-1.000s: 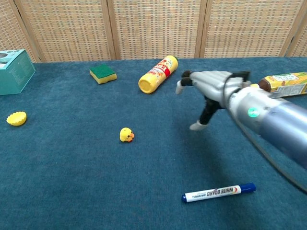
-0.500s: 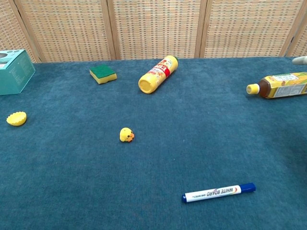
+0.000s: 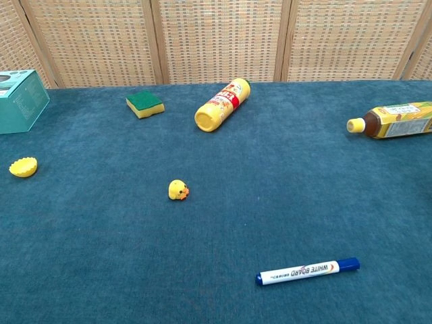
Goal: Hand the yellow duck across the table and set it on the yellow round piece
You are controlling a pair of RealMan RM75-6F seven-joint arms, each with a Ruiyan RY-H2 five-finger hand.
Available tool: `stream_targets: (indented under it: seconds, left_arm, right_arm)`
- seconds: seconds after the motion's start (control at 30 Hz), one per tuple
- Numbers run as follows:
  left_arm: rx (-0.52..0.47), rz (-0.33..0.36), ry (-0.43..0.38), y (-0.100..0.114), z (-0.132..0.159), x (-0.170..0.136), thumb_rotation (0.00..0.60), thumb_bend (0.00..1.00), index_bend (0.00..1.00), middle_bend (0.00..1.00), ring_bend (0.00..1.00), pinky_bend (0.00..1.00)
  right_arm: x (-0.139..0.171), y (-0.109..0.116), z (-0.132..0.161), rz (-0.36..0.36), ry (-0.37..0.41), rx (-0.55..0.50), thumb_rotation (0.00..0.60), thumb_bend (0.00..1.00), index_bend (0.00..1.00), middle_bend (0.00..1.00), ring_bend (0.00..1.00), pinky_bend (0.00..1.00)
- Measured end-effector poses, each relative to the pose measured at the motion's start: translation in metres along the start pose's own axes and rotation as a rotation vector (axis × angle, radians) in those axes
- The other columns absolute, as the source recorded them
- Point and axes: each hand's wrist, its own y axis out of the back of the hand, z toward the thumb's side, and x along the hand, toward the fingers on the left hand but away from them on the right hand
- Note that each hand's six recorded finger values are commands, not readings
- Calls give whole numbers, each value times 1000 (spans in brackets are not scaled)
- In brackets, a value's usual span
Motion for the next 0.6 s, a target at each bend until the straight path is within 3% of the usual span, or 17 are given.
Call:
stream_targets:
  seconds: [0.17, 0.3, 0.6]
  left_arm:
    - [-39, -63, -85, 4, 33, 23, 600, 234, 32, 0, 0, 0]
    - [-15, -96, -141, 3, 57, 38, 600, 239, 85, 0, 0, 0]
    - [63, -203, -200, -24, 112, 75, 600, 248, 261, 0, 0, 0]
  right_arm:
    - [0, 4, -4, 2, -6, -32, 600, 92, 70, 0, 0, 0]
    - [-1, 11, -10, -11, -13, -61, 600, 91, 79, 0, 0, 0]
    - [-1, 19, -16, -17, -24, -98, 600, 91, 90, 0, 0, 0]
